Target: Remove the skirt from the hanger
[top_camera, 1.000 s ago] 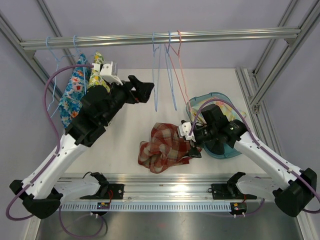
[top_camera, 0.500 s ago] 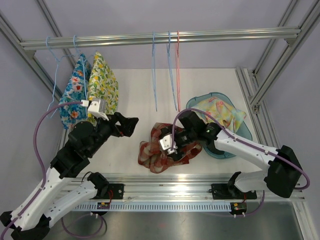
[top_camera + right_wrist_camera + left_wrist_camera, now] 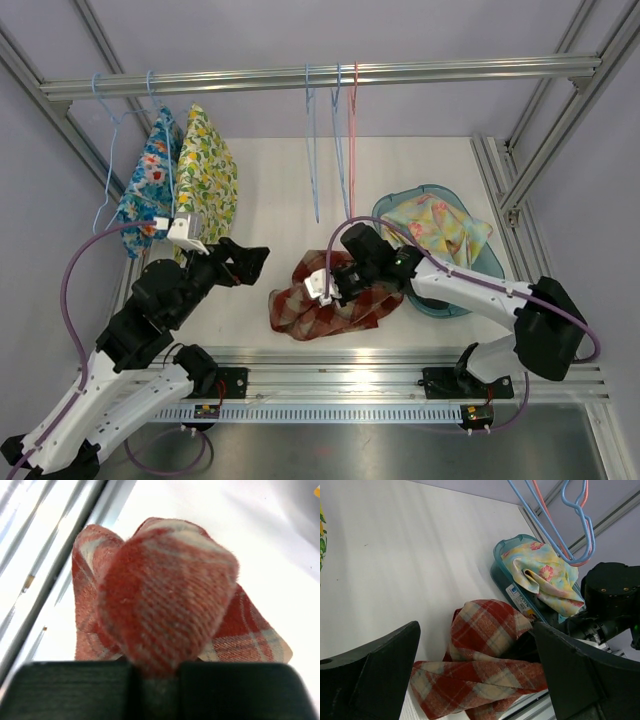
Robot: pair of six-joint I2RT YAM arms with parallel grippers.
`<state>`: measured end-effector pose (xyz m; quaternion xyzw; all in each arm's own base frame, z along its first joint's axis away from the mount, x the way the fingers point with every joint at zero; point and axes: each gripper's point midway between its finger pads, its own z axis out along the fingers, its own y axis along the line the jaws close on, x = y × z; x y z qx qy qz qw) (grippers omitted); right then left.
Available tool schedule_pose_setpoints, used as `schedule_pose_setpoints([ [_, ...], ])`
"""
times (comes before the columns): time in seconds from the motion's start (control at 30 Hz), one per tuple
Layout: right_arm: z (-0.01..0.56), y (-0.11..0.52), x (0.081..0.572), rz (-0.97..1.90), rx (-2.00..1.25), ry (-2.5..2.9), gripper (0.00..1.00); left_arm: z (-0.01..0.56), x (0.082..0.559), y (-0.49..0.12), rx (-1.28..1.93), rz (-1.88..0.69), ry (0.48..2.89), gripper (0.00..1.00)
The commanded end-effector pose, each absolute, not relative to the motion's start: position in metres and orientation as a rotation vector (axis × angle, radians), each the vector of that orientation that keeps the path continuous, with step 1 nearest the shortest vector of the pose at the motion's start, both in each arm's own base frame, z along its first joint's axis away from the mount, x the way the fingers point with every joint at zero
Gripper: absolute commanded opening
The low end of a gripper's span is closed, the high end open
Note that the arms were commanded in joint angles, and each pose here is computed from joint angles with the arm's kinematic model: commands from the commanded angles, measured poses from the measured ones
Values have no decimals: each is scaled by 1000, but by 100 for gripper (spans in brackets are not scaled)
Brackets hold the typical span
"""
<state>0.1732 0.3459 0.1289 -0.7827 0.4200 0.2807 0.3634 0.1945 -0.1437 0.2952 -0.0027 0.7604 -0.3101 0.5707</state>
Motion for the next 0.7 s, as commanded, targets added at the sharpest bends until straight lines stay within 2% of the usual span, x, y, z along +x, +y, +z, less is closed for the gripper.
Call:
schedule_pose_setpoints([
  [0.0,196,344,150,816,-1910,984,1,304,196,-138,-36,-730,1734,99],
  [0.2,262,296,124,808,-1765,993,0,311,194,-136,-1,-717,1705,99],
  [0.47,335,230,151,612,-1377,1194,0,324,195,-133,31,-687,1647,99],
  [0.67,395,165,192,336,-883,1347,0,330,196,-134,56,-681,1633,99],
])
